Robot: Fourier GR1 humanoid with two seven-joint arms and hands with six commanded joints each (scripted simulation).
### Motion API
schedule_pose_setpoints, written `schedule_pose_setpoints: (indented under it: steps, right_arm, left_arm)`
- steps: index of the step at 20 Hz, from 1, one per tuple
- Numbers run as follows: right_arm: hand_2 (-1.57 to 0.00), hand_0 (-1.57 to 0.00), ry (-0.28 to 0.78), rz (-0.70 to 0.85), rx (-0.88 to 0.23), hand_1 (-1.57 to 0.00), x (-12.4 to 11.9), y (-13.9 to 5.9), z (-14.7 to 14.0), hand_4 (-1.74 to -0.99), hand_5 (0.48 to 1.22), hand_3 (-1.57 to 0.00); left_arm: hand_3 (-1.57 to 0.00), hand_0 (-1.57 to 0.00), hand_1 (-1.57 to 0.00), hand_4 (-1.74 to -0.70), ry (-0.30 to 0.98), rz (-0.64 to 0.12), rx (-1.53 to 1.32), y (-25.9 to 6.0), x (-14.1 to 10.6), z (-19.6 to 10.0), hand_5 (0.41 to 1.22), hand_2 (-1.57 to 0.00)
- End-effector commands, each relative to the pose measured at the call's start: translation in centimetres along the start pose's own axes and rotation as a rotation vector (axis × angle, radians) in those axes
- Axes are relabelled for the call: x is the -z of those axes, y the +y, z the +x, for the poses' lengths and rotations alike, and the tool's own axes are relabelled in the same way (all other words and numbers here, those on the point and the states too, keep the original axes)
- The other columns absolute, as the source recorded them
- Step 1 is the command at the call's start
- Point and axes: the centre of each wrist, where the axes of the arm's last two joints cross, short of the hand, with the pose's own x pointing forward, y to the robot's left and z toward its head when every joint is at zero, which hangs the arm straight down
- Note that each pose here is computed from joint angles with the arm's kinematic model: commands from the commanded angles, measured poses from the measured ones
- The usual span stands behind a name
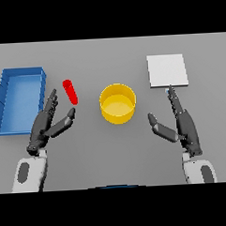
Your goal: Pick up the red beaker and tilt it to pour out 1 green nut into yellow bowl. Pick up the yellow bowl and place it on the metallic measuring scale.
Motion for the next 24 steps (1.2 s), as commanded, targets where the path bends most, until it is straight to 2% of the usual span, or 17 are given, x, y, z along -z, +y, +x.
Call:
schedule_pose_setpoints:
  steps: [1,7,10,15,20,22,24]
  right_arm:
    - [0.00,0.00,0.011,-0.002,0.005,0.00,0.0,-0.5,-0.3,-1.209,0.627,0.00]
    - [0.00,0.00,-0.007,0.006,0.013,0.00,0.0,-0.4,-0.5,-1.229,0.626,0.00]
    - [0.00,0.00,0.002,-0.005,0.001,0.00,0.1,-0.3,-0.2,-1.218,0.626,0.00]
    - [0.00,0.00,0.017,-0.008,0.014,0.00,-0.2,-0.5,-0.4,-1.231,0.633,0.00]
    - [0.00,0.00,0.002,-0.010,0.010,0.00,-0.1,-0.6,-0.3,-1.241,0.641,0.00]
    - [0.00,0.00,0.028,-0.012,0.019,0.00,-0.1,-0.5,-0.5,-1.245,0.642,0.00]
    - [0.00,0.00,0.007,-0.014,0.019,0.00,-0.3,-0.6,-0.3,-1.246,0.645,0.00]
  left_arm:
    - [0.00,0.00,0.00,-1.17,-0.005,0.001,0.004,0.2,0.7,-0.5,0.648,0.00]
    - [0.00,0.00,0.00,-1.18,-0.009,-0.026,0.029,0.6,5.0,-1.2,0.636,0.00]
    - [0.00,0.00,0.00,-1.20,-0.027,-0.046,0.039,0.2,6.3,-1.5,0.646,0.00]
    - [0.00,0.00,0.00,-1.20,-0.011,-0.038,0.077,-0.7,8.8,-0.8,0.663,0.00]
    - [0.00,0.00,0.00,-1.22,-0.009,-0.022,0.083,-1.3,10.2,-1.0,0.678,0.00]
    - [0.00,0.00,0.00,-1.25,-0.024,-0.030,0.051,-1.7,10.8,-1.2,0.695,0.00]
    - [0.00,0.00,0.00,-1.29,-0.055,-0.013,0.000,-1.8,11.2,-1.7,0.708,0.00]
